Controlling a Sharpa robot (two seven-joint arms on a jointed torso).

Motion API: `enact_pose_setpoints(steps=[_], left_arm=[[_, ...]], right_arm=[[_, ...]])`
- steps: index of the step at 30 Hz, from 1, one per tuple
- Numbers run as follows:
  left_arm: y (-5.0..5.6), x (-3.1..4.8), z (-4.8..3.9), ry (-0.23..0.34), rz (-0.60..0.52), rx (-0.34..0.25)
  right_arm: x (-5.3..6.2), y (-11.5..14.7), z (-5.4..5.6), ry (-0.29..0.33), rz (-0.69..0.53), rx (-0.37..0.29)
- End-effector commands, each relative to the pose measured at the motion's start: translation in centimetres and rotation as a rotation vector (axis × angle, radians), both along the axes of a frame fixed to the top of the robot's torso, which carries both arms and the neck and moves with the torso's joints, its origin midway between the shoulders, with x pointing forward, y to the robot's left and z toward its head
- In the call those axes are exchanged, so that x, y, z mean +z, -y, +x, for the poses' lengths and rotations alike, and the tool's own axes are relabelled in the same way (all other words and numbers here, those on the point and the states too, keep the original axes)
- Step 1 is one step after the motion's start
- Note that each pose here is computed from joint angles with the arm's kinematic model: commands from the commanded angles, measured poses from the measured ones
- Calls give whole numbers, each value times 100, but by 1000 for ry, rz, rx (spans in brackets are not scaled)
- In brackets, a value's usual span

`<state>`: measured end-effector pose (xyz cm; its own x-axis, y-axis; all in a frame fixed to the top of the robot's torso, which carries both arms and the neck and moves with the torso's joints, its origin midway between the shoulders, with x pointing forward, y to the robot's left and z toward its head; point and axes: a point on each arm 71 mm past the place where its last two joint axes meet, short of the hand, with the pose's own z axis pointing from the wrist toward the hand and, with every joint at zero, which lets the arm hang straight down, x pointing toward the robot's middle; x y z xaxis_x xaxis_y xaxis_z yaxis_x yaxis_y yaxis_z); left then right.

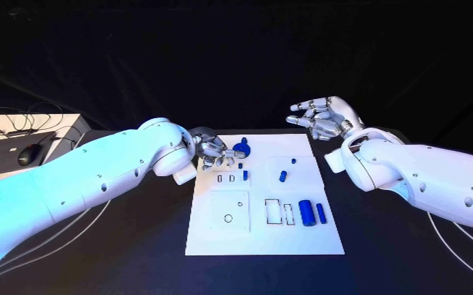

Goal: Assemble the parts on the task board

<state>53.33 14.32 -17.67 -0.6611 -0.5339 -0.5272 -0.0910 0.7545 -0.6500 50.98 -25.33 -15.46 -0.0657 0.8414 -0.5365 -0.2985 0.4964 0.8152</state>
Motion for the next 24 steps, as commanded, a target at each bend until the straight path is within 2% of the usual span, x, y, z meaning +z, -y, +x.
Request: enact_pose_setpoints(steps=[1, 8, 11, 17, 24], left_arm=[[44, -58, 0, -71, 158, -46], [230, -52, 78, -66, 217, -61], [313, -41, 99, -67, 238, -78], [389, -29, 134, -68, 269, -99], [446, -47, 181, -70, 281, -106]], right_arm=[[-4, 27, 19, -11, 18, 0], [-15, 81, 73, -19, 71, -22], [-28, 98, 100, -44, 118, -37], [-57, 104, 137, -88, 189, -67], [-66, 116, 168, -92, 204, -88]])
